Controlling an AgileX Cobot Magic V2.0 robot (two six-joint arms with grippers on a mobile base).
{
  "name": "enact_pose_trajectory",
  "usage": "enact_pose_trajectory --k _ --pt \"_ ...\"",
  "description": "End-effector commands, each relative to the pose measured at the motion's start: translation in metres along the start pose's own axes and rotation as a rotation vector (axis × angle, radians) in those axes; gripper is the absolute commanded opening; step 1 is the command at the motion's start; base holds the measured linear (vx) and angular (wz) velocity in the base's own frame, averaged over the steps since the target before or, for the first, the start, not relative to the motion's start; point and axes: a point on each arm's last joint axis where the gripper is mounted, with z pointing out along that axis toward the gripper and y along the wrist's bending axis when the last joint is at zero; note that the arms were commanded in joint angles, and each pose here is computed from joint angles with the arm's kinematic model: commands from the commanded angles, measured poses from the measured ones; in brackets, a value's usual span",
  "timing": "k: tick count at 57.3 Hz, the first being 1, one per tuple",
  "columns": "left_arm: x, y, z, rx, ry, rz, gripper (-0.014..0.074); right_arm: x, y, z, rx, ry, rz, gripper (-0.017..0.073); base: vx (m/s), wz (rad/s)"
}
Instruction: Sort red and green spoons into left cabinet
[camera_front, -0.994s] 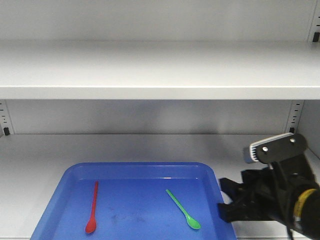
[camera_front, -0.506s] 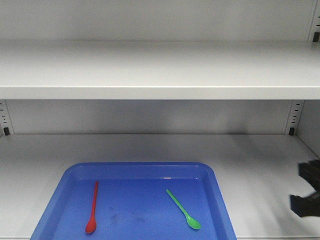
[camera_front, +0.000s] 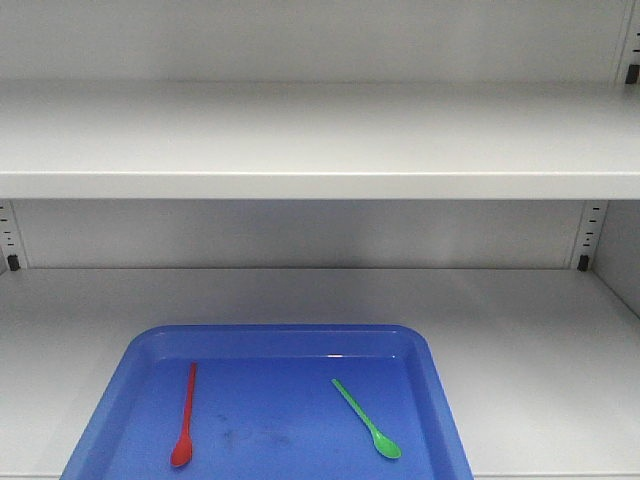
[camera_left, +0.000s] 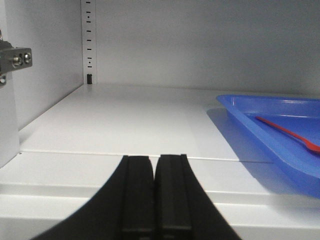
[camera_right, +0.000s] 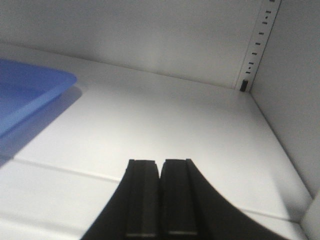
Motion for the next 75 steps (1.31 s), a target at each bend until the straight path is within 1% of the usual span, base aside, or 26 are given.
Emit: enact_pose_trajectory --k 1,11,13,15,75 --pt "-0.008 0.000 -0.001 -0.003 -0.089 -0.010 -0.0006 -0.004 0.000 -0.014 0.025 -0.155 -0.039 -0.0009 0.00 0.00" --pt "-0.008 0.000 -0.001 -0.003 -0.089 -0.010 -0.0006 0.030 0.006 -0.034 0.041 -0.235 -0.035 -0.0009 0.00 0.00" --pt "-0.008 0.000 -0.001 -0.003 -0.089 -0.010 -0.0006 0.036 0.007 -0.037 0.046 -0.261 -0.019 -0.0009 0.00 0.00" --pt "-0.008 0.000 -0.001 -0.003 -0.089 -0.010 -0.0006 0.039 0.007 -0.041 0.052 -0.239 -0.001 -0.0009 0.00 0.00" --pt "-0.008 0.000 -0.001 -0.003 -0.085 -0.010 -0.0006 0.039 0.007 -0.041 0.053 -0.242 0.001 -0.0009 0.00 0.00"
